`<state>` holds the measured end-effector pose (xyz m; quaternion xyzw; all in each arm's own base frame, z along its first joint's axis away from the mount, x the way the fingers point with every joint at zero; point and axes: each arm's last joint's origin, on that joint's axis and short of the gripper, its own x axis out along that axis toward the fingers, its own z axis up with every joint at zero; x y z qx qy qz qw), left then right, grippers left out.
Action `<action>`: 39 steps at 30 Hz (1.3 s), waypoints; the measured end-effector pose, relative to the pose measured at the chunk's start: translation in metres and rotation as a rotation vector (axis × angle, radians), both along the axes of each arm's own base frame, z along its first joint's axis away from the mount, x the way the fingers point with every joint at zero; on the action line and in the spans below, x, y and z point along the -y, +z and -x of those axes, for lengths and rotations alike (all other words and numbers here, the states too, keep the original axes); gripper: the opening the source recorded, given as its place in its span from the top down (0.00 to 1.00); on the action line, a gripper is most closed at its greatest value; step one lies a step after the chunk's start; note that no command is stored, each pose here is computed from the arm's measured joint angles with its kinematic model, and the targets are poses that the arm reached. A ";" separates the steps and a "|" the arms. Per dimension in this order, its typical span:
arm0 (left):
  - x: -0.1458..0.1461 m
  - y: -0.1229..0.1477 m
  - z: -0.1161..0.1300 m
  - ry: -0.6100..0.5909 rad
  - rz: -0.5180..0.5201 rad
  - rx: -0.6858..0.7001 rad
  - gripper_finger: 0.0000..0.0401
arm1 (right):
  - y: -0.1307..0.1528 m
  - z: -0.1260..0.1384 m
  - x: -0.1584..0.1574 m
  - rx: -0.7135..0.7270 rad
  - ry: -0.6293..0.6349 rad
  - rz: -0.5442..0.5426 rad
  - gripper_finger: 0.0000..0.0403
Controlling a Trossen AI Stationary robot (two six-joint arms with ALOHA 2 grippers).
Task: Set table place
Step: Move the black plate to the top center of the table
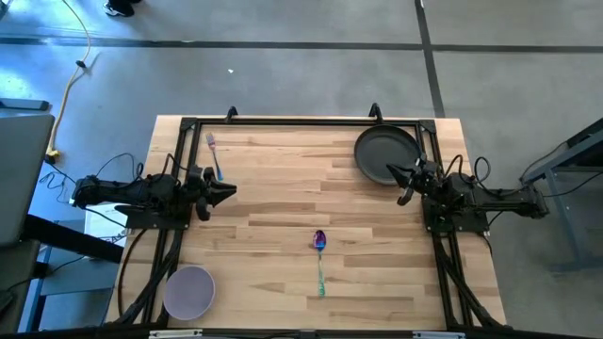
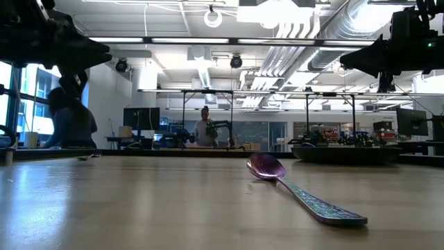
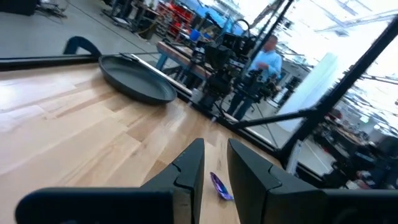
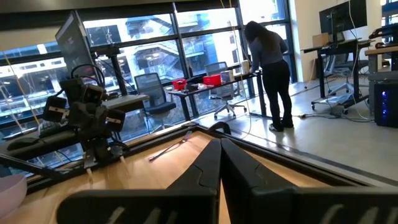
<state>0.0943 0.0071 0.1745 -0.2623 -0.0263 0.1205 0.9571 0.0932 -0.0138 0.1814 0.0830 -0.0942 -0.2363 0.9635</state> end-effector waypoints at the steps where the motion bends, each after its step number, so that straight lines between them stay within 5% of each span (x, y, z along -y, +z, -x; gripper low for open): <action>1: 0.000 0.000 0.000 -0.008 0.000 0.000 0.85 | 0.000 0.000 0.000 0.000 0.000 -0.001 1.00; 16: -0.003 0.000 0.001 0.119 0.094 0.029 0.97 | 0.018 0.004 0.000 0.022 -0.004 0.022 1.00; 26: -0.005 0.020 0.003 0.168 0.001 0.018 1.00 | 0.060 0.004 0.000 -0.234 0.016 -0.074 1.00; 39: -0.005 0.065 -0.016 0.173 -0.091 -0.363 1.00 | 0.102 -0.041 -0.001 -0.374 0.039 -0.198 1.00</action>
